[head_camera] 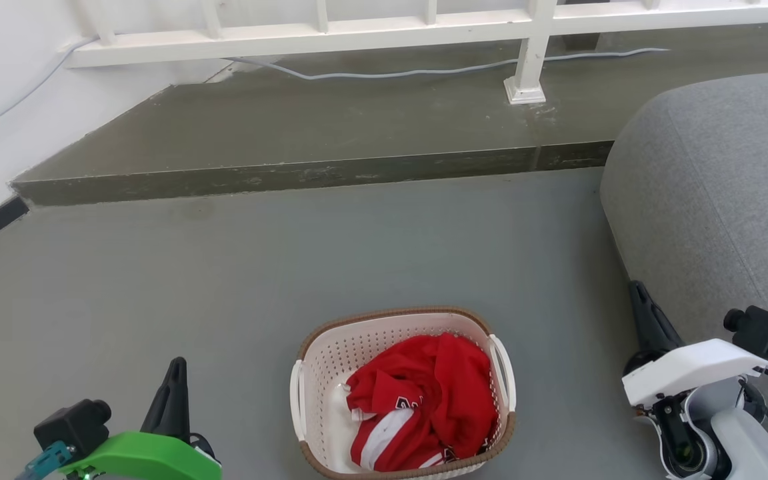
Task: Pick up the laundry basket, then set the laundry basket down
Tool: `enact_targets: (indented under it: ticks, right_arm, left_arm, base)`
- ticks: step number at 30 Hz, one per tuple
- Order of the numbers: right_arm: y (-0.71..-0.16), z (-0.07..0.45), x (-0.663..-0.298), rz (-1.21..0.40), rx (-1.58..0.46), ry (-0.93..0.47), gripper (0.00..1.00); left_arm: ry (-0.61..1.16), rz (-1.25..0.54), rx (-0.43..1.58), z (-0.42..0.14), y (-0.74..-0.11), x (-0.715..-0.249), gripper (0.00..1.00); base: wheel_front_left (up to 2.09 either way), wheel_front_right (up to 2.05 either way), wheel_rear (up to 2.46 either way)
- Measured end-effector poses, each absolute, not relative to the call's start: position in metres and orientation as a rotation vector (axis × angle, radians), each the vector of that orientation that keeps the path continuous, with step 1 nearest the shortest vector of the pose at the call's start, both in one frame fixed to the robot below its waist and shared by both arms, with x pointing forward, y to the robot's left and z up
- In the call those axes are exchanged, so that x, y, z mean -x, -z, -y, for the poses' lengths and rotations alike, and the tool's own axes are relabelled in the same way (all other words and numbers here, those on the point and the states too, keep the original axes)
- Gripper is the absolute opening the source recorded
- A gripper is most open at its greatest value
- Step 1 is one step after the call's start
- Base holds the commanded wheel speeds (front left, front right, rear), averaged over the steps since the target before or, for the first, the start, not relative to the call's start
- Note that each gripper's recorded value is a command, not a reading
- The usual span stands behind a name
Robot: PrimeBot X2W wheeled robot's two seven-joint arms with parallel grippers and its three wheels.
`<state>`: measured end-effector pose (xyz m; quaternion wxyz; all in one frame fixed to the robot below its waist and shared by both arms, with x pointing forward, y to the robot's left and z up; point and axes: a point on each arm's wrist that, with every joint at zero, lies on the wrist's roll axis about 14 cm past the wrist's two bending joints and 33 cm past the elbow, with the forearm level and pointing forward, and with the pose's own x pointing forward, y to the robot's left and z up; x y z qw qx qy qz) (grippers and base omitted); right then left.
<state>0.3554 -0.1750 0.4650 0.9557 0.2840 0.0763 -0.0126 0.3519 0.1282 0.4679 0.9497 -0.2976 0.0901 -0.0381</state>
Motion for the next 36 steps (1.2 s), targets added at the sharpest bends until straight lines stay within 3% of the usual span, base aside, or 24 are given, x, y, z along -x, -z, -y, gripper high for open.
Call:
enact_targets:
  ticks: [36]
  right_arm:
    - [-0.465,0.190,-0.364,-0.165,-1.084,0.093,0.00]
  left_arm:
    - [-0.021,-0.217,1.097,-0.156,-0.463,-0.360,0.00]
  base:
    - [0.00,0.00,0.00]
